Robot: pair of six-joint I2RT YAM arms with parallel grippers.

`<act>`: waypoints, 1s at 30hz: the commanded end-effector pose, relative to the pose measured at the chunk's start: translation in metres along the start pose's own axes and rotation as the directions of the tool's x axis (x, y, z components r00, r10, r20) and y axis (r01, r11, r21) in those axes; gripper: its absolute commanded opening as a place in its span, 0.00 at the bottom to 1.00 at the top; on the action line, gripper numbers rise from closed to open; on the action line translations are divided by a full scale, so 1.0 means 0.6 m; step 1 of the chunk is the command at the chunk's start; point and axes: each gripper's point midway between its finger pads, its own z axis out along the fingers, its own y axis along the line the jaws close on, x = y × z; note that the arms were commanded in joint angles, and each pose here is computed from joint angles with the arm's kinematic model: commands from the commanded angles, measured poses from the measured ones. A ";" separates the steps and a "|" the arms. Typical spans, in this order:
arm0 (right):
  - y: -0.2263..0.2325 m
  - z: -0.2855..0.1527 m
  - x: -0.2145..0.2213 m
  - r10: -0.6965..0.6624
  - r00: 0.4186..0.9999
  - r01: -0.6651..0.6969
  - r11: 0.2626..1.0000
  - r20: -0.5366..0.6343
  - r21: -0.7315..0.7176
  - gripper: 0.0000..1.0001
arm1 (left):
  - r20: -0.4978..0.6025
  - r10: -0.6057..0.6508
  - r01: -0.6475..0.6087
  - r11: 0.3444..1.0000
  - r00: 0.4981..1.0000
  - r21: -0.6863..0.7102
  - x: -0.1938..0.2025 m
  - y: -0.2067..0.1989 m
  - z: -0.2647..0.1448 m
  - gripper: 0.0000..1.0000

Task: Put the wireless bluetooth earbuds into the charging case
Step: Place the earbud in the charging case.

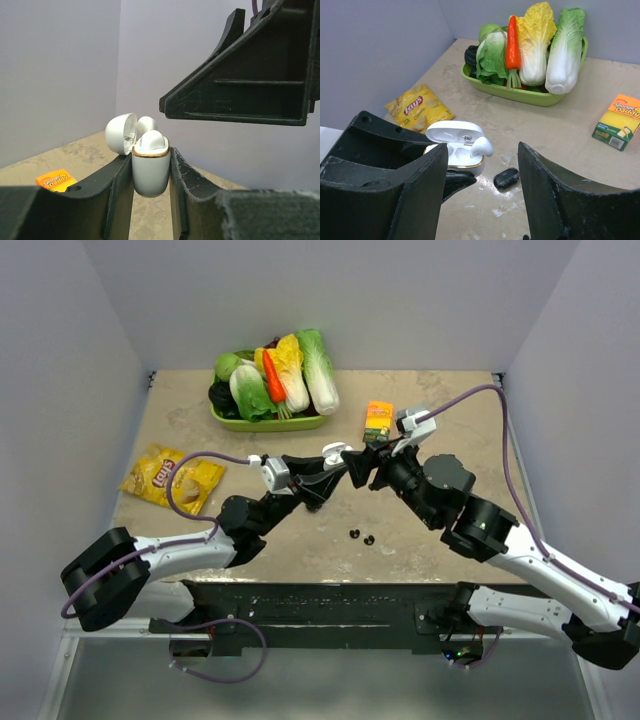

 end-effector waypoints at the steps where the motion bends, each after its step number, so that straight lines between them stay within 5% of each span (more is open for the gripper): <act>1: 0.019 -0.011 -0.034 0.041 0.998 -0.038 0.998 0.056 -0.056 0.61 | 0.595 0.013 -0.073 0.994 0.804 0.077 -0.269 -0.042 -0.026 0.00; 10: -0.028 -0.013 -0.048 0.009 0.998 -0.016 0.994 0.067 0.105 0.56 | 0.601 0.004 -0.088 0.990 0.799 0.111 -0.277 -0.055 -0.035 0.00; 16: -0.038 -0.037 -0.075 -0.036 0.993 0.025 0.994 0.108 0.107 0.35 | 0.567 -0.030 -0.107 0.972 0.823 0.207 -0.277 -0.080 -0.042 0.00; 23: -0.030 -0.061 -0.083 -0.046 0.996 0.042 0.997 0.071 0.058 0.47 | 0.463 -0.116 -0.069 0.929 0.879 0.364 -0.276 -0.089 -0.062 0.00; 30: -0.004 -0.080 -0.083 -0.080 0.996 0.082 0.995 0.042 -0.056 0.50 | 0.282 -0.216 0.005 0.801 0.935 0.598 -0.245 -0.114 -0.089 0.00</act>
